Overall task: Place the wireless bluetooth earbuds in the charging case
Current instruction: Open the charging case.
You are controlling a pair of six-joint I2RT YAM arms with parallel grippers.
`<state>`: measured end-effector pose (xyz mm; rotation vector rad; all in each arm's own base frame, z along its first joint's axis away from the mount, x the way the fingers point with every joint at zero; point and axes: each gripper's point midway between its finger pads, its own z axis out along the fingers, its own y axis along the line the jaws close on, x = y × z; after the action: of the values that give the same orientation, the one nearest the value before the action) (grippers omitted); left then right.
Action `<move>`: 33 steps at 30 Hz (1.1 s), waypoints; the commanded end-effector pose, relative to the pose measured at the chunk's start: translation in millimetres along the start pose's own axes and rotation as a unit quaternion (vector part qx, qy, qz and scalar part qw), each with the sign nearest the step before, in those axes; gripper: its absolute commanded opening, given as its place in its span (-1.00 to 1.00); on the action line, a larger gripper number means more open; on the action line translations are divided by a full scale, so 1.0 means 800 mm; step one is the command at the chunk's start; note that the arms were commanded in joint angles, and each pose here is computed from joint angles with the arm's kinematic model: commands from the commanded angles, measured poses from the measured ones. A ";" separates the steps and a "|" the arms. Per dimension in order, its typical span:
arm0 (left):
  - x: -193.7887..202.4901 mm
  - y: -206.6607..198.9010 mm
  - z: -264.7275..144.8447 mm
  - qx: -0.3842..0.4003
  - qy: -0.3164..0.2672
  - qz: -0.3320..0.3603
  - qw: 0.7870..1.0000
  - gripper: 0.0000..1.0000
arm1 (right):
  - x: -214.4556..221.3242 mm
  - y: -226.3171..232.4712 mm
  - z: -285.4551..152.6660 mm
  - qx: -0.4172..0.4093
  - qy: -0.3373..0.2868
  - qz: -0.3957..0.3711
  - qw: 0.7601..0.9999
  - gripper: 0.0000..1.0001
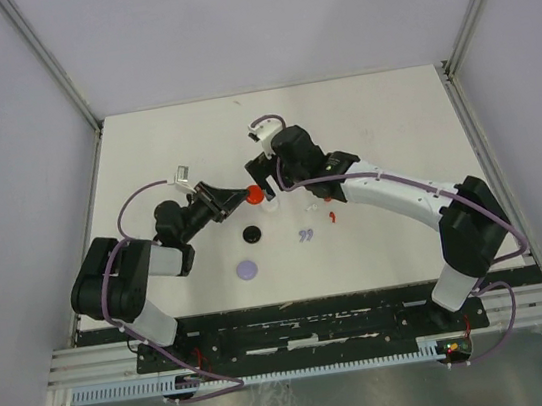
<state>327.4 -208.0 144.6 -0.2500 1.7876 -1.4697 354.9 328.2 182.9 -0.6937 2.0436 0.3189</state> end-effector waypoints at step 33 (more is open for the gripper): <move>-0.012 -0.063 0.007 0.074 -0.006 0.010 0.997 -0.94 | 0.024 -0.003 0.019 0.010 0.005 0.039 0.999 0.99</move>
<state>322.1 -215.2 156.4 -0.2353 1.7676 -1.5077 350.2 319.4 145.3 -0.6502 2.1351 0.3001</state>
